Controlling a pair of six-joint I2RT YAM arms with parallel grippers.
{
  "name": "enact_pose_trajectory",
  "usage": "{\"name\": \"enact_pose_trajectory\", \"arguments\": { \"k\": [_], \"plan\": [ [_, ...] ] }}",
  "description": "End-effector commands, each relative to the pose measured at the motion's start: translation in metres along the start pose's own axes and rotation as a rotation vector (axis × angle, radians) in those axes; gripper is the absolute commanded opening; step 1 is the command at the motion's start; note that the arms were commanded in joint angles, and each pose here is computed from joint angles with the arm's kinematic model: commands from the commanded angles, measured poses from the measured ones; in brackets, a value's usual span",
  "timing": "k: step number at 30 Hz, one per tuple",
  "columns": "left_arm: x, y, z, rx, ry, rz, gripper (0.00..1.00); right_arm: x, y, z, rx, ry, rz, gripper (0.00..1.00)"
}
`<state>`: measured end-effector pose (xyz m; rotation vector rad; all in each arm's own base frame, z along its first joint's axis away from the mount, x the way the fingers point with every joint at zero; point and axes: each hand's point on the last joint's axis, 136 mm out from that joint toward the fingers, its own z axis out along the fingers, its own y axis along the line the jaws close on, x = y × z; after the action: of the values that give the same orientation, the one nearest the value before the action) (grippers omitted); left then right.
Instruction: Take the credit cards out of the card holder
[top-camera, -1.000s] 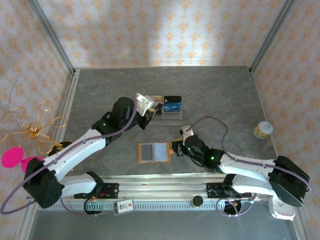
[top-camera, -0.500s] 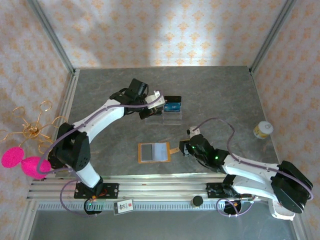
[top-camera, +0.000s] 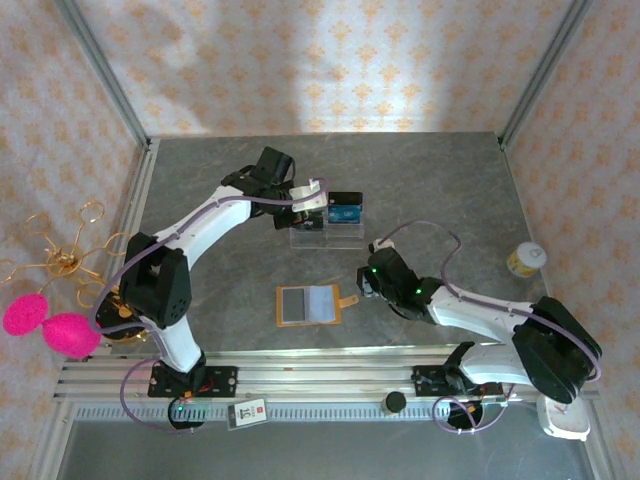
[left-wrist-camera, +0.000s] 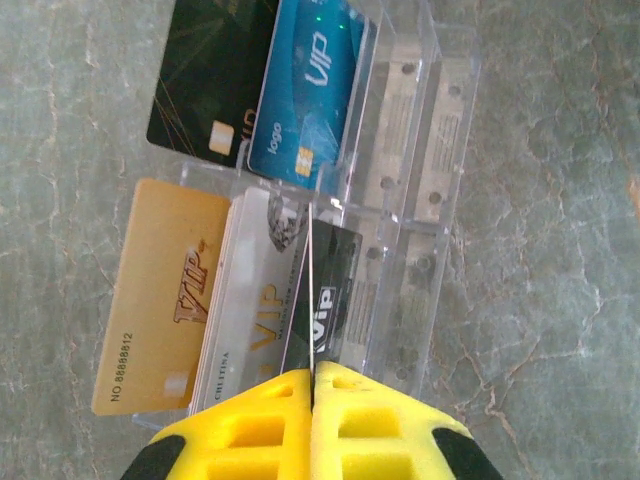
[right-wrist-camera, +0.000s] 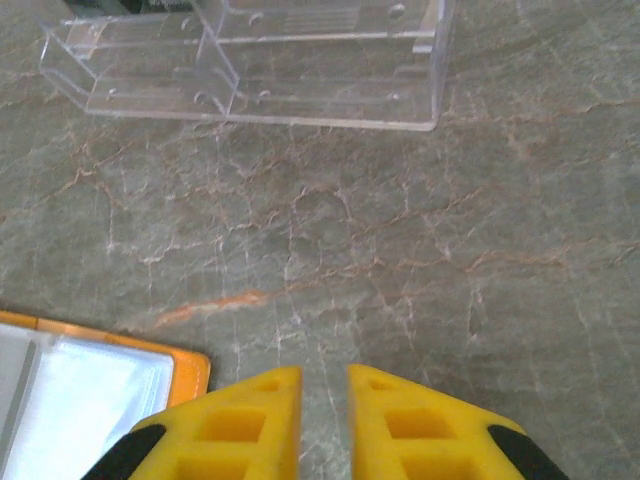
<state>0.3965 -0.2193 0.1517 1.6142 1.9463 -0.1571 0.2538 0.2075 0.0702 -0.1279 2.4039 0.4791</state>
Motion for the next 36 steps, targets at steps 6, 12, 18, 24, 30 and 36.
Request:
{"name": "enact_pose_trajectory", "arguments": {
  "k": [6, 12, 18, 24, 30, 36],
  "plan": [
    [0.003, 0.000, 0.005, 0.078, -0.038, 0.068, 0.00, -0.013, -0.006, 0.005, 0.057, 0.019, -0.021, 0.19],
    [0.006, -0.009, 0.017, 0.135, -0.056, 0.073, 0.00, -0.019, -0.006, 0.010, 0.071, 0.023, -0.024, 0.19],
    [0.005, -0.008, 0.024, 0.135, -0.073, 0.078, 0.00, -0.021, -0.004, 0.013, 0.072, 0.030, -0.030, 0.18],
    [0.007, -0.005, 0.030, 0.132, -0.069, 0.070, 0.00, -0.020, -0.004, 0.014, 0.069, 0.036, -0.029, 0.18],
    [0.005, 0.001, 0.033, 0.116, -0.072, 0.069, 0.00, -0.019, -0.002, 0.016, 0.059, 0.045, -0.029, 0.18],
    [-0.005, 0.006, 0.025, 0.089, -0.109, 0.075, 0.00, -0.016, -0.003, 0.017, 0.060, 0.051, -0.026, 0.18]
  ]
}}
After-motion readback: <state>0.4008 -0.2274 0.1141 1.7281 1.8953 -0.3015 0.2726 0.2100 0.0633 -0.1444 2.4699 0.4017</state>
